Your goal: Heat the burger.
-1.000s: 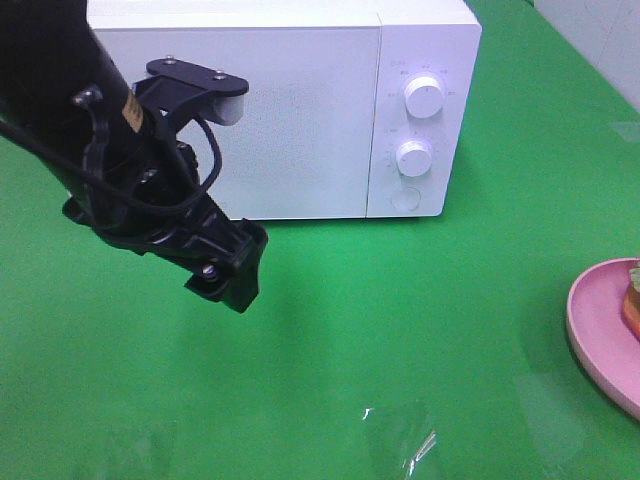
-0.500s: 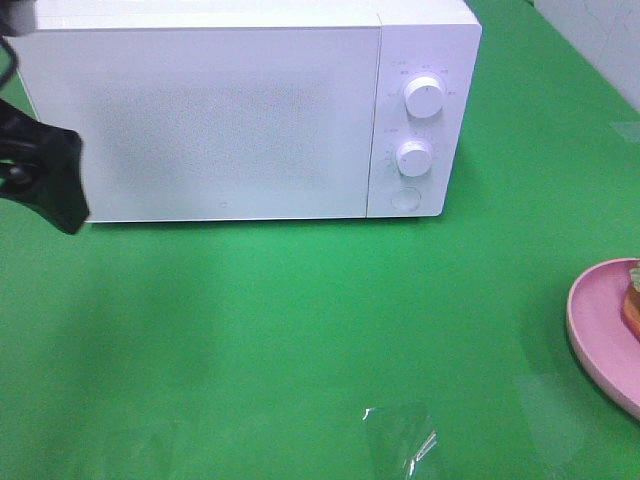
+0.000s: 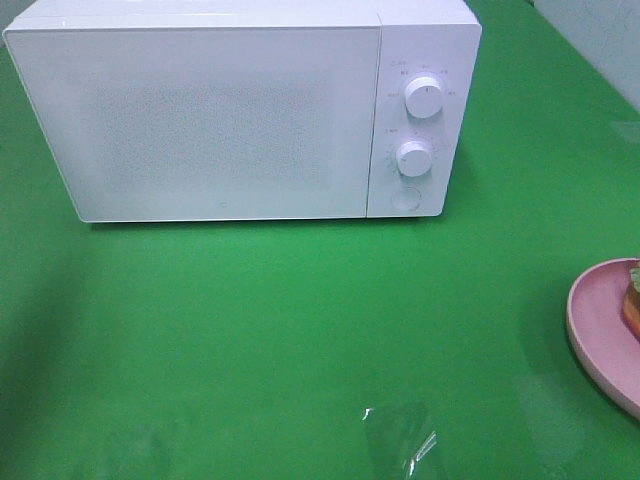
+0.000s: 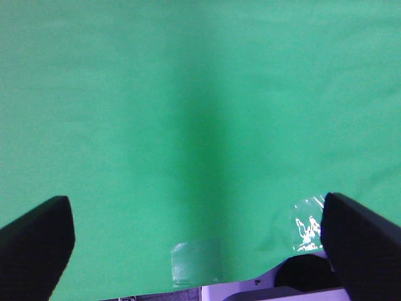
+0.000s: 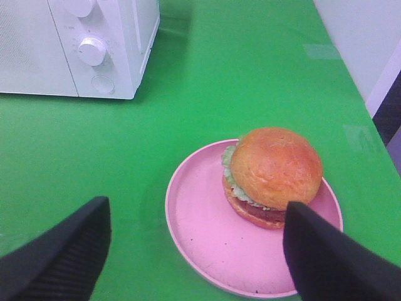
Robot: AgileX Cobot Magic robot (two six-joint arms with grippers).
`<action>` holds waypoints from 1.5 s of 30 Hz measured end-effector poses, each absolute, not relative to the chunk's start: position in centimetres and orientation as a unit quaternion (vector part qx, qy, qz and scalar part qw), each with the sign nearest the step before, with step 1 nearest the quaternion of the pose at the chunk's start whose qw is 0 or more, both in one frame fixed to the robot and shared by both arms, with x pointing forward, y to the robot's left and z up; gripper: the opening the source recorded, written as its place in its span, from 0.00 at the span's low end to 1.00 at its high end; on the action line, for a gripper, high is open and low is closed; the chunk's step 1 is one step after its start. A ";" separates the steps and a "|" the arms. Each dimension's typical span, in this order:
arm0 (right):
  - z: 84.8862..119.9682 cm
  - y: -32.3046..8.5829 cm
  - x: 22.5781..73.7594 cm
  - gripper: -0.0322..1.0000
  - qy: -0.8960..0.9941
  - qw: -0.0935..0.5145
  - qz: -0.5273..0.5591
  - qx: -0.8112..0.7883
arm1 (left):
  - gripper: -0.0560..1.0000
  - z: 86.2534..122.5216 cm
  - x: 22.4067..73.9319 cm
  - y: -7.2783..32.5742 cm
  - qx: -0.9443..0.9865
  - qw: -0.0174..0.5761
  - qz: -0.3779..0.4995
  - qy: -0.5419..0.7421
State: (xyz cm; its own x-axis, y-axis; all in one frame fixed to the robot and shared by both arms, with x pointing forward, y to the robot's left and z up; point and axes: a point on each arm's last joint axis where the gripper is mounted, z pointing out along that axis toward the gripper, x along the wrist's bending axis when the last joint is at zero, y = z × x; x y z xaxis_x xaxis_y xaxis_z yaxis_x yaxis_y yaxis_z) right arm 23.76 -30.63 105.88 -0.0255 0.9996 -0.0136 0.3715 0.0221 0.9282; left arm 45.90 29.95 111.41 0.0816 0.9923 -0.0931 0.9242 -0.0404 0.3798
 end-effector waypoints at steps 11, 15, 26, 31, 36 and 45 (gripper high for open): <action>105.9 -30.6 23.8 0.74 0.596 0.395 0.397 0.575 | 0.99 108.1 39.5 29.6 0.712 0.187 0.110 0.667; 105.9 -30.6 23.8 0.74 0.596 0.395 0.397 0.575 | 0.99 106.0 36.6 29.5 0.711 0.202 0.132 0.661; 105.9 -30.6 23.8 0.74 0.596 0.395 0.397 0.575 | 0.99 105.6 31.1 29.3 0.693 0.275 0.225 0.628; 105.9 -30.6 23.8 0.74 0.596 0.395 0.397 0.575 | 0.99 105.1 29.0 29.2 0.696 0.279 0.239 0.617; 105.9 -30.6 23.8 0.74 0.596 0.395 0.397 0.575 | 0.99 105.4 27.8 29.2 0.687 0.301 0.266 0.605; 105.9 -30.6 23.8 0.74 0.596 0.395 0.397 0.575 | 0.99 105.8 25.2 29.0 0.664 0.350 0.322 0.577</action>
